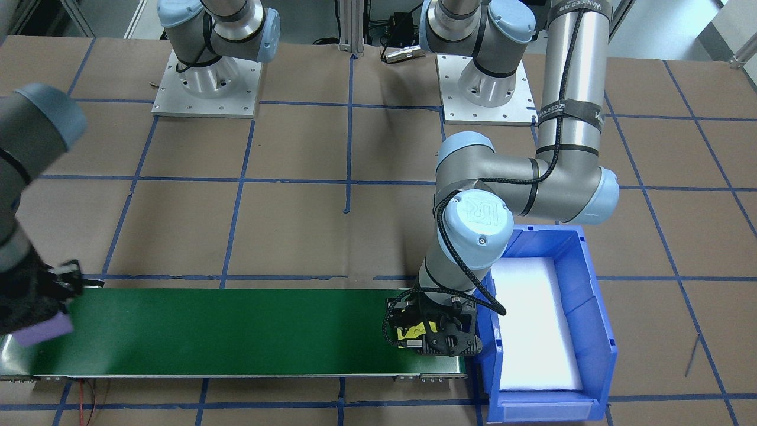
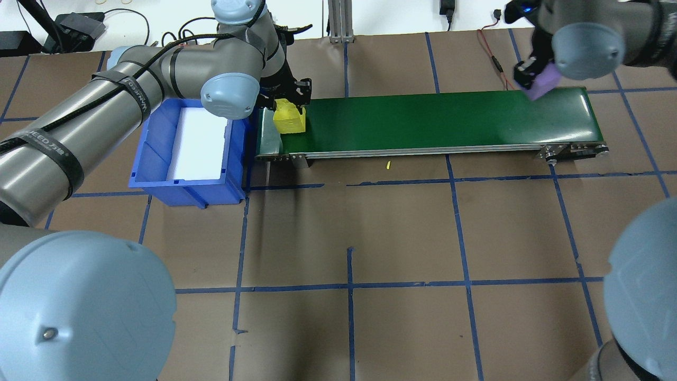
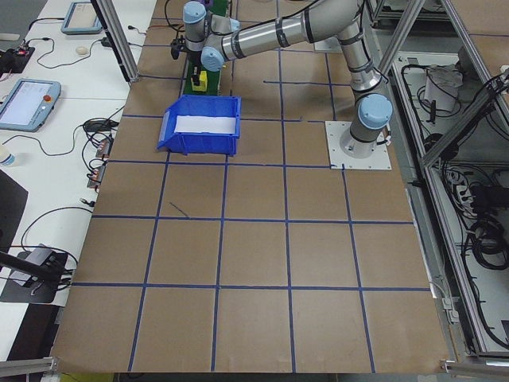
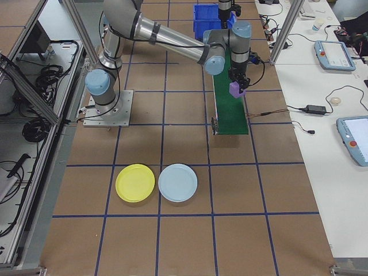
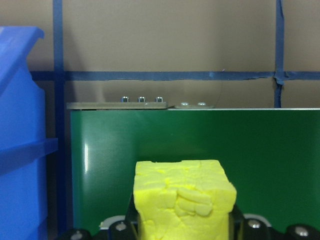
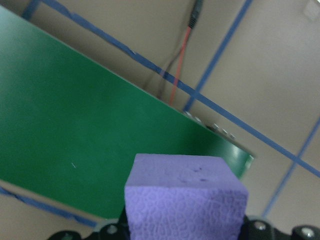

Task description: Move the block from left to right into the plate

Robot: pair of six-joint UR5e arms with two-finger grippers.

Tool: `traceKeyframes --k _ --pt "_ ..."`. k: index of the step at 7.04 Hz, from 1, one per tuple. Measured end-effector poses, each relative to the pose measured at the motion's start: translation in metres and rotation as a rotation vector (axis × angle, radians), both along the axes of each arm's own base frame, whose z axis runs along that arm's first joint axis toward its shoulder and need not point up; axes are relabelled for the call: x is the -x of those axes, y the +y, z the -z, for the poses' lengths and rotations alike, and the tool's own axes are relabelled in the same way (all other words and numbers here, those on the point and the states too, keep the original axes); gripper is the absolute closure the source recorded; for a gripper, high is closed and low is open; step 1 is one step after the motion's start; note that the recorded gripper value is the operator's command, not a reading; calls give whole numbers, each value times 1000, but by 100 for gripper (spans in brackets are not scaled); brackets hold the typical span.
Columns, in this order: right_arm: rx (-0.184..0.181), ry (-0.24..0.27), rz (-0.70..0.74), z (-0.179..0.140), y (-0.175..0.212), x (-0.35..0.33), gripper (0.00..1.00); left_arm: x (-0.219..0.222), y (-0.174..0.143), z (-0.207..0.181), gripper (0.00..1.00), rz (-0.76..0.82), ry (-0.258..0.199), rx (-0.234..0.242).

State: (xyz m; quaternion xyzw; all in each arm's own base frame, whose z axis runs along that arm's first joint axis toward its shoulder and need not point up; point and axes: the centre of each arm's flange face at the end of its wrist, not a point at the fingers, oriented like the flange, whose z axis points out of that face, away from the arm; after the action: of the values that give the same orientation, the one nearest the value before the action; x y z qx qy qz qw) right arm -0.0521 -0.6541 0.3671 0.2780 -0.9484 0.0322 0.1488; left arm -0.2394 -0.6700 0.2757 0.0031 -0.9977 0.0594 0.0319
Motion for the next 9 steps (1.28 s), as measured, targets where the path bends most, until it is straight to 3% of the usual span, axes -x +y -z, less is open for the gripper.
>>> traceKeyframes --k 1,2,3,5,6,8,9 --pt "-40 73 -36 -21 29 74 48 0 0 0 9 4 -4 1" --pt "-88 108 -48 -24 61 152 47 -1 1 0 0 4 -10 0" --pt "-130 94 -25 -13 96 222 47 -2 2 2 0 1 -13 -3" --pt "-197 -22 75 53 173 313 41 -3 8 -17 0 -1 -13 15" --pt "-199 -92 92 98 205 332 1 -7 18 -46 0 -5 -13 25" --pt "-167 -174 64 161 249 355 0 -46 52 -112 0 -47 -18 -12" --pt "-172 -164 64 165 261 364 0 -75 75 -136 0 -82 -20 -35"
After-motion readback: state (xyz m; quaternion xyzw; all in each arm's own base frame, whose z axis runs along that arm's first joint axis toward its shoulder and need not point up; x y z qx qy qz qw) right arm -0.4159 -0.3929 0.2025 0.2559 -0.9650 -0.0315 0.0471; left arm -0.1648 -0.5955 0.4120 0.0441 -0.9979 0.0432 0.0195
